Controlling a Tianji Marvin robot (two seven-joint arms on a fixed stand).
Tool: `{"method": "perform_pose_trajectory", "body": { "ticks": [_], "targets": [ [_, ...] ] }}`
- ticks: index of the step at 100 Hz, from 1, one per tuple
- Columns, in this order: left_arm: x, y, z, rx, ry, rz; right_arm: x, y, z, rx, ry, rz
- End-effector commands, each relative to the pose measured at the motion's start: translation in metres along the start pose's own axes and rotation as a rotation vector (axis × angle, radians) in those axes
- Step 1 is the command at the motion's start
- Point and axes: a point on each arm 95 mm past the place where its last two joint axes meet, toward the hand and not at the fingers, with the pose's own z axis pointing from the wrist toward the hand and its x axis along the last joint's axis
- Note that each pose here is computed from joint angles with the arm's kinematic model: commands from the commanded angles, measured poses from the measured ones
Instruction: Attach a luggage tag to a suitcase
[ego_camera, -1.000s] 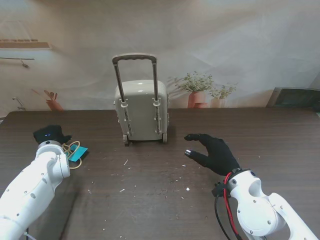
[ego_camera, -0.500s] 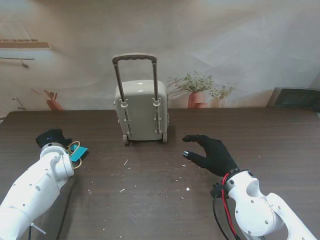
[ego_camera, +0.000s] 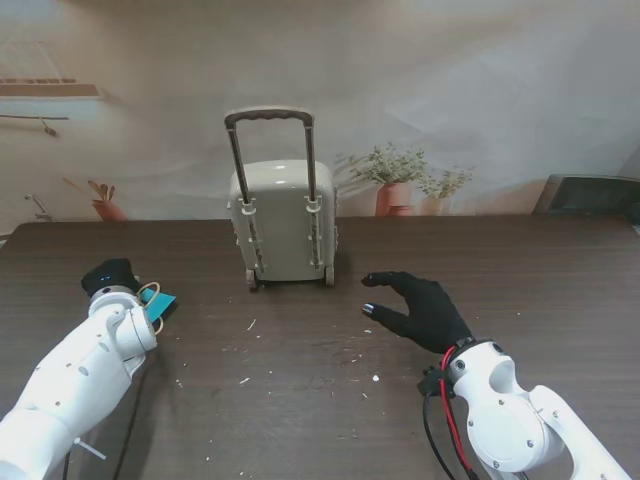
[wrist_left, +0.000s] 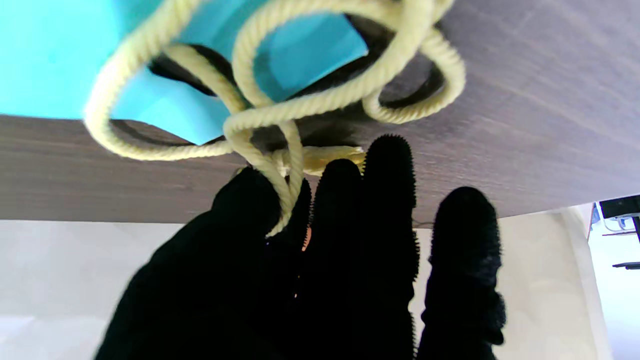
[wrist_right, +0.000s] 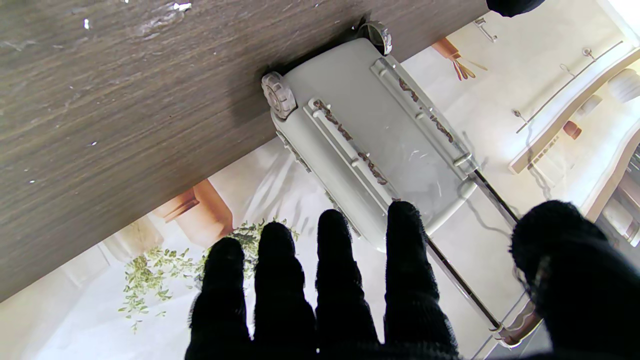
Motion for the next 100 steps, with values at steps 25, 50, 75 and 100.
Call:
{"method": "perform_pose_trajectory", "body": {
  "ticks": [25, 50, 75, 100],
  "targets": [
    [0.005, -0.018, -0.011, 0.002, 0.053, -0.119, 0.002, -0.001, -0.001, 0.013, 0.01, 0.009],
    [-0.002, -0.034, -0.027, 0.027, 0.069, -0.236, 0.007, 0.001, -0.003, -0.003, 0.031, 0.024],
    [-0.011, -0.06, -0.047, 0.104, 0.11, -0.413, 0.012, 0.001, -0.005, -0.009, 0.053, 0.032],
    [-0.008, -0.09, -0.069, 0.17, 0.197, -0.59, 0.018, 0.0, -0.004, 0.006, 0.088, 0.034]
  ]
}}
